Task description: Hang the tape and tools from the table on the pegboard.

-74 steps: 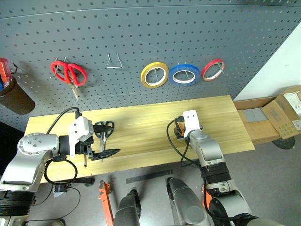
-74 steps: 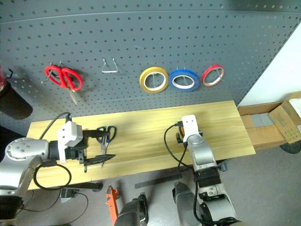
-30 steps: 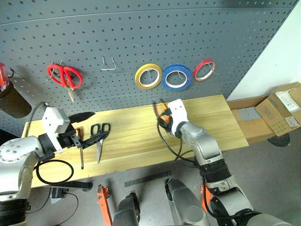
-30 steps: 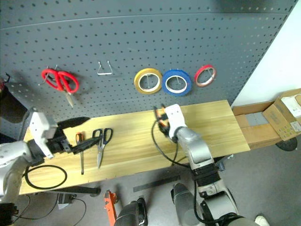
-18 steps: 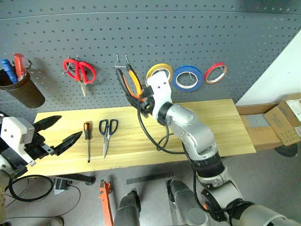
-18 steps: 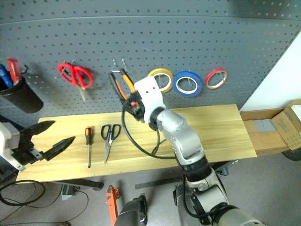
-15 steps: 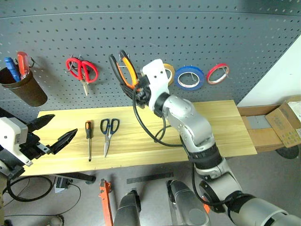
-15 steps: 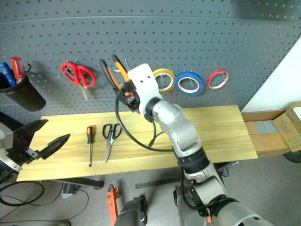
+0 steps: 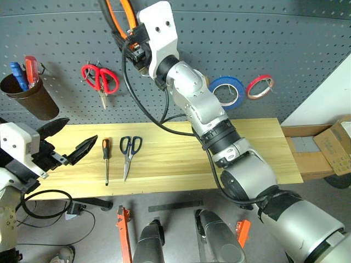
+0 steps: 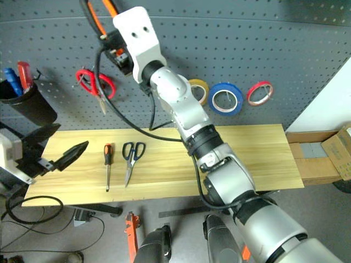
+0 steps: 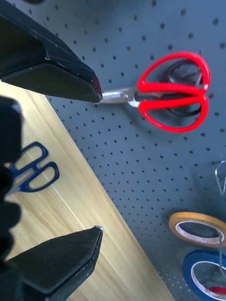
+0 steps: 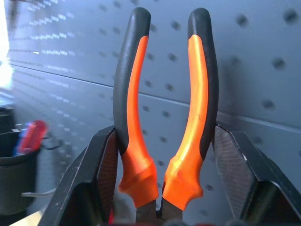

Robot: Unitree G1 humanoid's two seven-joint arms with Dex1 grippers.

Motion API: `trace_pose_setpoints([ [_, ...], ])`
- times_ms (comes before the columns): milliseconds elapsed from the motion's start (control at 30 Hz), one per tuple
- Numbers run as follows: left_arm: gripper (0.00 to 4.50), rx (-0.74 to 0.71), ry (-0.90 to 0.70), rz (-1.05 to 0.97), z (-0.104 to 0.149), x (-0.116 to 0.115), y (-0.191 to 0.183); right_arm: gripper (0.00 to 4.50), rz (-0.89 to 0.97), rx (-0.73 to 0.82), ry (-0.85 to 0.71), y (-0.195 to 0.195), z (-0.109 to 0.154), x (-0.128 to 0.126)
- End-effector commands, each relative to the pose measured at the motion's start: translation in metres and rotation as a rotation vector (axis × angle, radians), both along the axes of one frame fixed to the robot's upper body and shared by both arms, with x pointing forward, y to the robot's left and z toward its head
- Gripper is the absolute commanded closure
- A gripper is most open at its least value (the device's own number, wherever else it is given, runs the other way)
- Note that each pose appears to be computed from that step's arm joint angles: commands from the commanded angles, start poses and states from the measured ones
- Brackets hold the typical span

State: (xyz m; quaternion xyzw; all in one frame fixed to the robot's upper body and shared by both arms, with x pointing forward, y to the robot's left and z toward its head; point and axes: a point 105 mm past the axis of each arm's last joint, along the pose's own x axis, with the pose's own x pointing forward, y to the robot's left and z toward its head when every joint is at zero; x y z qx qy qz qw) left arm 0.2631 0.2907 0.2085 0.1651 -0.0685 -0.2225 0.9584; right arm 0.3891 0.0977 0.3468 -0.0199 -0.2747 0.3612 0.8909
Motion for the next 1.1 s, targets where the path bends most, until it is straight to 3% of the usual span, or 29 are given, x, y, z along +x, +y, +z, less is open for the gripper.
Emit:
trace_pose_setpoints([
  [33,0.00,0.017,-0.046,-0.020,0.009,0.002,-0.007,2.02,0.126,0.132,-0.134,0.042,0.047,-0.048],
  [433,0.00,0.019,-0.068,-0.055,0.016,0.010,-0.019,2.02,0.082,0.147,-0.143,0.060,0.038,-0.049],
  [833,0.00,0.018,-0.080,-0.057,0.019,0.010,-0.025,2.02,0.057,0.027,-0.163,0.070,0.010,-0.047],
  [1100,0.00,0.027,-0.085,-0.053,0.025,0.007,-0.025,2.02,-0.005,0.009,-0.184,0.071,0.012,-0.045],
])
